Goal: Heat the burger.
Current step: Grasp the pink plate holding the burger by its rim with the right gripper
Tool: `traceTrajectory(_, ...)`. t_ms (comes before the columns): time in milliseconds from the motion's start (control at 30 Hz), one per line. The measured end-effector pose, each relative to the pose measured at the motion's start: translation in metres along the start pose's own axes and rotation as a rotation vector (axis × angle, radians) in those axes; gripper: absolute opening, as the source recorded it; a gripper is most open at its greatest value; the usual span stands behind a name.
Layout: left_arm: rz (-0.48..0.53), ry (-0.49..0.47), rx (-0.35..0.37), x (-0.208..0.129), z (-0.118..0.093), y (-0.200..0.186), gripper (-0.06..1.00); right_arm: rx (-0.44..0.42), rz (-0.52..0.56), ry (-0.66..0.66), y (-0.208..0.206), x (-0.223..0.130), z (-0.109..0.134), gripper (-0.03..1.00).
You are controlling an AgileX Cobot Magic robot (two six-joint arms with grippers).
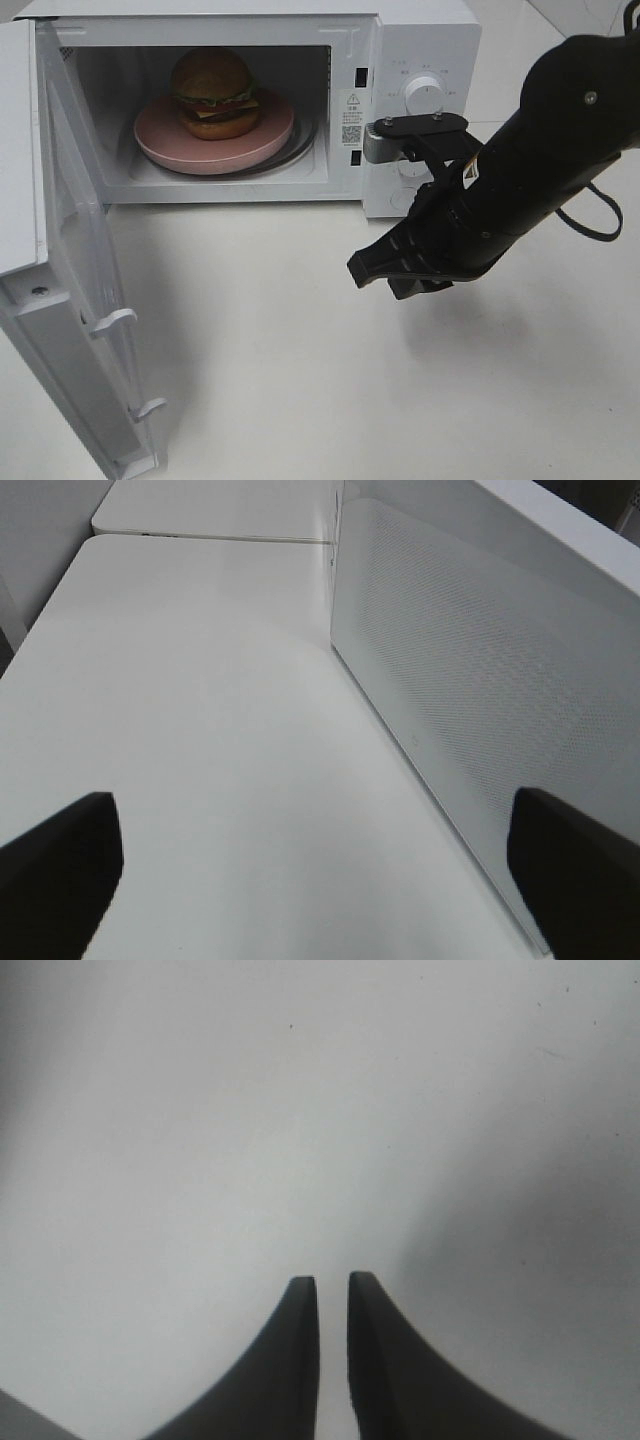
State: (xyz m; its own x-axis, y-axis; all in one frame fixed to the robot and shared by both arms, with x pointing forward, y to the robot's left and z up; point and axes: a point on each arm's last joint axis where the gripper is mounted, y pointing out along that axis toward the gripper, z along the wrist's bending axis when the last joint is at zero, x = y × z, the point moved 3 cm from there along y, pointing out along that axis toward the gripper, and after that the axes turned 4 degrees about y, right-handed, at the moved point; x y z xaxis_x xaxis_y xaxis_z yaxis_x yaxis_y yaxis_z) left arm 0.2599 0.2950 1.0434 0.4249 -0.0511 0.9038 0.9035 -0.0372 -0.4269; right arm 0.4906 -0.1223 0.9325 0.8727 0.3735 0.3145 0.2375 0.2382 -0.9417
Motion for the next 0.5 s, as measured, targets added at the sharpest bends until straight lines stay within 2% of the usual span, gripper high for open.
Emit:
traceTrajectory(33, 0.000, 0.000, 0.000, 0.000, 0.000, 0.000, 0.99, -0.001, 0.031, -0.088, -0.003, 0.000, 0.001, 0.10)
traceTrajectory(100, 0.000, 0.000, 0.000, 0.000, 0.000, 0.000, 0.99, 0.000, 0.046, -0.135, -0.005, 0.000, 0.001, 0.10)
traceTrajectory(133, 0.000, 0.000, 0.000, 0.000, 0.000, 0.000, 0.99, 0.003, 0.067, -0.225, -0.008, 0.001, 0.001, 0.11)
traceTrajectory(200, 0.000, 0.000, 0.000, 0.000, 0.000, 0.000, 0.99, 0.004, 0.073, -0.263, -0.009, 0.001, 0.002, 0.11)
traceTrajectory(233, 0.000, 0.000, 0.000, 0.000, 0.000, 0.000, 0.99, 0.008, 0.080, -0.362, -0.011, 0.003, 0.002, 0.12)
traceTrajectory(267, 0.000, 0.000, 0.000, 0.000, 0.000, 0.000, 0.99, 0.008, 0.080, -0.362, -0.011, 0.003, 0.002, 0.12)
traceTrajectory(300, 0.000, 0.000, 0.000, 0.000, 0.000, 0.000, 0.99, 0.009, 0.084, -0.406, -0.012, 0.003, 0.002, 0.12)
traceTrajectory(333, 0.000, 0.000, 0.000, 0.000, 0.000, 0.000, 0.99, 0.012, 0.081, -0.511, -0.013, 0.004, 0.002, 0.13)
traceTrajectory(367, 0.000, 0.000, 0.000, 0.000, 0.000, 0.000, 0.99, 0.012, 0.081, -0.511, -0.013, 0.004, 0.002, 0.13)
traceTrajectory(400, 0.000, 0.000, 0.000, 0.000, 0.000, 0.000, 0.99, 0.014, 0.080, -0.637, -0.014, 0.005, 0.002, 0.13)
traceTrajectory(433, 0.000, 0.000, 0.000, 0.000, 0.000, 0.000, 0.99, 0.014, 0.080, -0.637, -0.014, 0.005, 0.002, 0.13)
traceTrajectory(467, 0.000, 0.000, 0.000, 0.000, 0.000, 0.000, 0.99, 0.015, 0.077, -0.701, -0.014, 0.006, 0.002, 0.14)
traceTrajectory(500, 0.000, 0.000, 0.000, 0.000, 0.000, 0.000, 0.99, 0.018, 0.076, -0.819, -0.015, 0.006, 0.002, 0.14)
